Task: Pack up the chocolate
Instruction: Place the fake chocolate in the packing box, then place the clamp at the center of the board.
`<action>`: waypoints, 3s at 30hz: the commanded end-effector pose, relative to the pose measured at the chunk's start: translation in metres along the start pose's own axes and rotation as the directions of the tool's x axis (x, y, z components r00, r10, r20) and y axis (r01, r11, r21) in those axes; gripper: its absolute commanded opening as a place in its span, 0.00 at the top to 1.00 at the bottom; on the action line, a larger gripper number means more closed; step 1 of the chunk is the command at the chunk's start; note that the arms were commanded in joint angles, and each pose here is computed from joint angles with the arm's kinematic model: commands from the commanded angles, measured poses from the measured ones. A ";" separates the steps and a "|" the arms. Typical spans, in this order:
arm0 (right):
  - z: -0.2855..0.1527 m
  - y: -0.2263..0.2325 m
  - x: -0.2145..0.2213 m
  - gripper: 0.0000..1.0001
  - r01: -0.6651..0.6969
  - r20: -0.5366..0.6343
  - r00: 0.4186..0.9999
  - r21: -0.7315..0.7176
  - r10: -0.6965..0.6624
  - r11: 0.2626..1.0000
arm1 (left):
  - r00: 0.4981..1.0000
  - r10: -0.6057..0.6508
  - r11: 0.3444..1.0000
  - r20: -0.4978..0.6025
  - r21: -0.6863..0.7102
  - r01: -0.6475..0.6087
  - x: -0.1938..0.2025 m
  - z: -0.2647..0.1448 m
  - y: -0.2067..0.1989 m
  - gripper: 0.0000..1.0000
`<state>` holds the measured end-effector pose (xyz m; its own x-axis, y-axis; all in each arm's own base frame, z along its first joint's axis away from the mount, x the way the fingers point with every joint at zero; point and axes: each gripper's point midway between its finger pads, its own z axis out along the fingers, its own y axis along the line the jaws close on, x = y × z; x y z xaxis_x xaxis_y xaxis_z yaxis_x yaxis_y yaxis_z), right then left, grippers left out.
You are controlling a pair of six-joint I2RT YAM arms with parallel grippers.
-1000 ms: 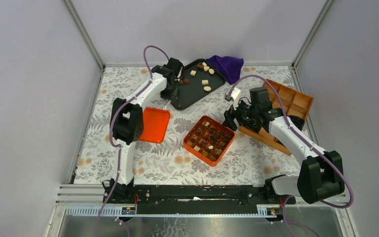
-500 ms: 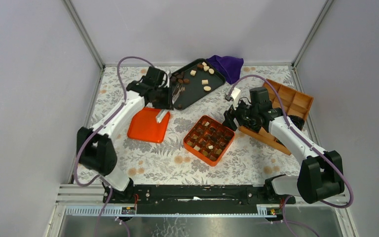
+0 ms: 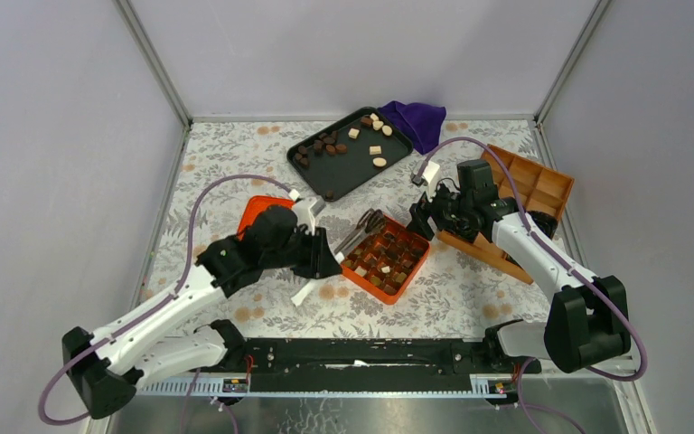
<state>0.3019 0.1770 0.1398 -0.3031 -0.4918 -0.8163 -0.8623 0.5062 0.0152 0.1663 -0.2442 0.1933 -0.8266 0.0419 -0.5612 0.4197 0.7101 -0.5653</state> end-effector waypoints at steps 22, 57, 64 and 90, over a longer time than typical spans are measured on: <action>-0.002 -0.005 -0.004 0.21 0.018 0.011 1.000 0.000 -0.018 1.000 | 0.988 0.092 0.991 -0.127 -0.086 -0.103 0.099 0.027 -0.051 0.97; -0.001 -0.004 -0.004 0.20 0.016 0.012 1.000 -0.004 -0.016 1.000 | 0.975 0.146 0.979 -0.168 -0.115 -0.167 0.097 0.028 -0.051 0.58; -0.002 -0.004 -0.005 0.20 0.017 0.015 1.000 -0.004 -0.016 1.000 | 0.990 0.134 0.984 -0.043 -0.116 -0.139 0.070 0.010 -0.053 0.61; -0.004 -0.002 -0.007 0.20 0.020 0.025 0.999 -0.009 -0.019 1.000 | 0.969 0.159 0.930 0.189 -0.358 -0.082 -0.033 0.032 0.086 0.60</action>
<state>0.3036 0.1746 0.1398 -0.2981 -0.4947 -0.8163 -0.8615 0.5078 0.0069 0.2159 -0.1960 0.1425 -0.7234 0.0034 -0.6904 0.2627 0.9261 -0.2707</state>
